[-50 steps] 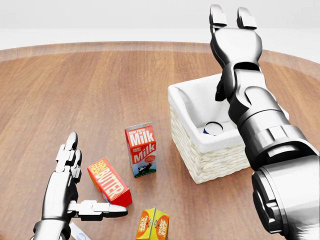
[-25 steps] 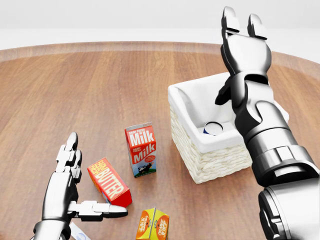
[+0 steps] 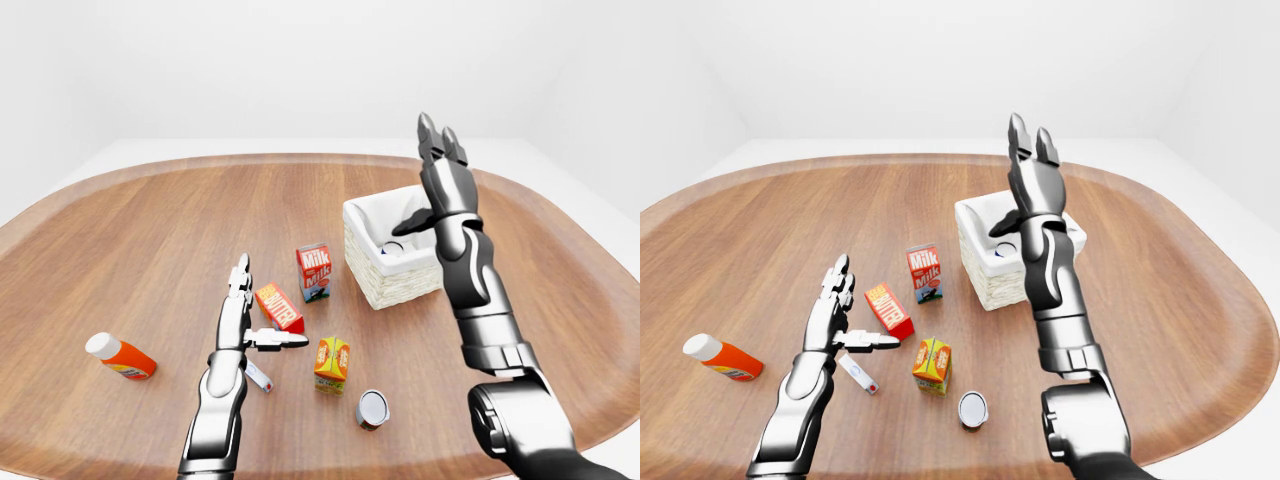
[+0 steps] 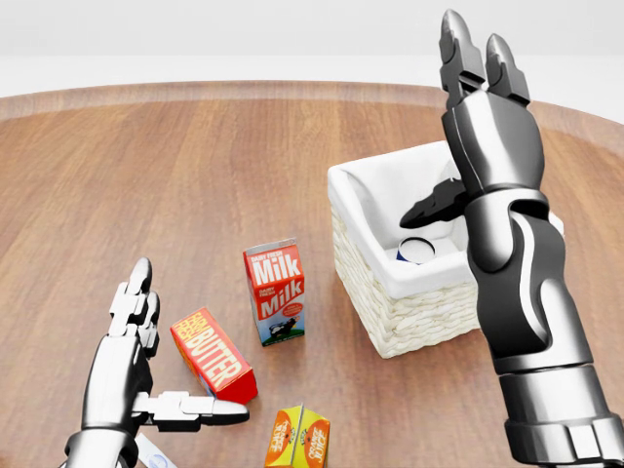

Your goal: Pick up the alphabet soup and the tomato sauce, and put them in the basket.

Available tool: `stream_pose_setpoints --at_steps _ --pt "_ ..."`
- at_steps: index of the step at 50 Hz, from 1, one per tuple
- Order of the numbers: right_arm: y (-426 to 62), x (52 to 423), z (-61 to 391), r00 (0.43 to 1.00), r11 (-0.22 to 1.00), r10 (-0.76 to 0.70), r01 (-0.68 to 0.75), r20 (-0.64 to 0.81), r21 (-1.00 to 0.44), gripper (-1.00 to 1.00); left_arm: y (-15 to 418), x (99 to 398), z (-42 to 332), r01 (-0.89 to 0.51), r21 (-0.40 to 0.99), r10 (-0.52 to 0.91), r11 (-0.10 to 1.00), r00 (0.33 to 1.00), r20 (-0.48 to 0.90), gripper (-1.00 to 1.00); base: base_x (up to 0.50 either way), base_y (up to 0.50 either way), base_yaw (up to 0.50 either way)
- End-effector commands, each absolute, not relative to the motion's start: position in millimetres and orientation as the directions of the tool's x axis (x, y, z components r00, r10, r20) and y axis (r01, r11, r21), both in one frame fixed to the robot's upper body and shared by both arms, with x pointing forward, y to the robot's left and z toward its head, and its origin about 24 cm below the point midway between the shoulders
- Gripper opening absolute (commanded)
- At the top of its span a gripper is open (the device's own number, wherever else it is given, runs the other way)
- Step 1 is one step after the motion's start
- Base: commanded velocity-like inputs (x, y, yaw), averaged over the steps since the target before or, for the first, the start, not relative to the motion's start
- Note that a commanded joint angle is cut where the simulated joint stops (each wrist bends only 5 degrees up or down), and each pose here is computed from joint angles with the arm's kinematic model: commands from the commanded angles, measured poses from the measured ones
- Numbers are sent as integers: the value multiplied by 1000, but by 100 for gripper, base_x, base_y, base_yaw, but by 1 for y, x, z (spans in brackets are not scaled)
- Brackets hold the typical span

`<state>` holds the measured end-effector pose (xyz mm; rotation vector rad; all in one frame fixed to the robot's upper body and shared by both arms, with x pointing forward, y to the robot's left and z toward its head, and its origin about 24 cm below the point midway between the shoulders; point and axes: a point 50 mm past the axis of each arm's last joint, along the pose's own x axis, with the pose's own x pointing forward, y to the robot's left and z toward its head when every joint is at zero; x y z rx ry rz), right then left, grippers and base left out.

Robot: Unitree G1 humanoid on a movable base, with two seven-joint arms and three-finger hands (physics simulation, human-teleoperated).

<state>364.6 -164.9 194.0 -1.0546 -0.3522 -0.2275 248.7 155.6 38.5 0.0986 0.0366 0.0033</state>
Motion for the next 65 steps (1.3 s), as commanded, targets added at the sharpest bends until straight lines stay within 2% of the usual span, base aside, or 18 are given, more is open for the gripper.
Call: stream_pose_setpoints --at_steps 1,21,46,51,56,62,65 --pt "-165 328 190 906 544 18 346 423 -764 100 155 250 39 7 79 -5 997 1000 -28 100 0 0 0" --pt "-166 255 186 883 614 49 343 468 -711 100 156 249 40 6 78 -4 997 1000 -27 100 0 0 0" --pt "-176 214 145 934 674 -38 287 356 -680 100 155 249 39 9 81 -7 997 1000 -24 100 0 0 0" --pt "-176 202 147 932 681 -23 279 361 -677 100 155 249 40 9 82 -7 997 1000 -24 100 0 0 0" --pt "-175 192 126 938 672 -12 264 346 -692 100 156 249 39 8 81 -6 997 1000 -25 100 0 0 0" --pt "-174 187 131 939 673 2 253 344 -695 100 156 250 39 6 80 -4 997 1000 -26 100 0 0 0" --pt "-176 185 124 947 718 -14 232 320 -656 100 156 250 39 5 79 -3 997 1000 -26 100 0 0 0"
